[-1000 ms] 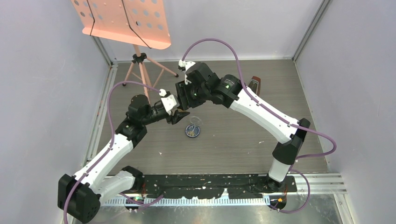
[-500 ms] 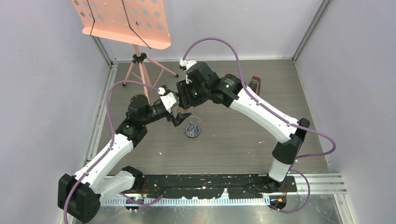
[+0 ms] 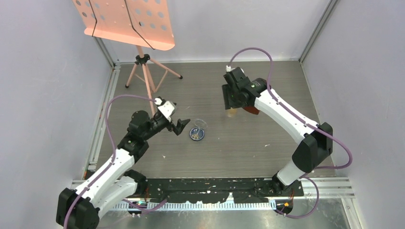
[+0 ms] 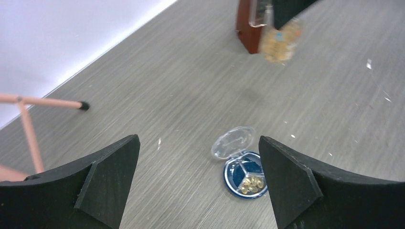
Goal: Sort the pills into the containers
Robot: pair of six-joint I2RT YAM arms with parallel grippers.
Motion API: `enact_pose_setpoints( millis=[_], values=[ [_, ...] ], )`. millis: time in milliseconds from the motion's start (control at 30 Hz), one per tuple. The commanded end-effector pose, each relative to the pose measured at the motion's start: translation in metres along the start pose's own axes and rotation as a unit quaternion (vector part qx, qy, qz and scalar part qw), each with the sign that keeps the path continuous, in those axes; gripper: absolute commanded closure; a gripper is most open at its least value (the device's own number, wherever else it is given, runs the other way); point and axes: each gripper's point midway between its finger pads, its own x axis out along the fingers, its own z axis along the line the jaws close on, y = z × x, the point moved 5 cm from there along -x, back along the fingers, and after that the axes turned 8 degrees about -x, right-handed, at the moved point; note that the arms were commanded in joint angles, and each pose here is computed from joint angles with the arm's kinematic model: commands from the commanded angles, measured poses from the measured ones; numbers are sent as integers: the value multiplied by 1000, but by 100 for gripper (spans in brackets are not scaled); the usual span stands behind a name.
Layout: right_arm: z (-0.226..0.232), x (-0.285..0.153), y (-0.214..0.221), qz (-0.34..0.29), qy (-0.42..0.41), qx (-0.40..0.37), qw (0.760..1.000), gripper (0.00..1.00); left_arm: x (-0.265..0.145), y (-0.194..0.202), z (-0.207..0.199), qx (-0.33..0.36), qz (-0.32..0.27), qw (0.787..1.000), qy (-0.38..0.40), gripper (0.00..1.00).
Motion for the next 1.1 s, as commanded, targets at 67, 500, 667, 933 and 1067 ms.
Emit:
enact_pose_setpoints(
  millis=[67, 500, 667, 933, 1067],
  values=[
    [-37, 14, 24, -2, 50, 28, 998, 68, -13, -29, 32, -61, -85, 982, -158, 1],
    [-44, 46, 55, 5, 73, 49, 996, 61, -22, -31, 23, -127, -114, 973, -153, 1],
    [-44, 45, 56, -10, 68, 55, 996, 53, -25, -31, 22, -151, -126, 967, -162, 1],
    [-45, 45, 55, -15, 70, 48, 996, 34, -25, -19, 24, -195, -110, 958, -181, 1],
    [-45, 46, 54, -17, 66, 50, 996, 33, -26, -9, 22, -213, -110, 953, -184, 1]
  ],
)
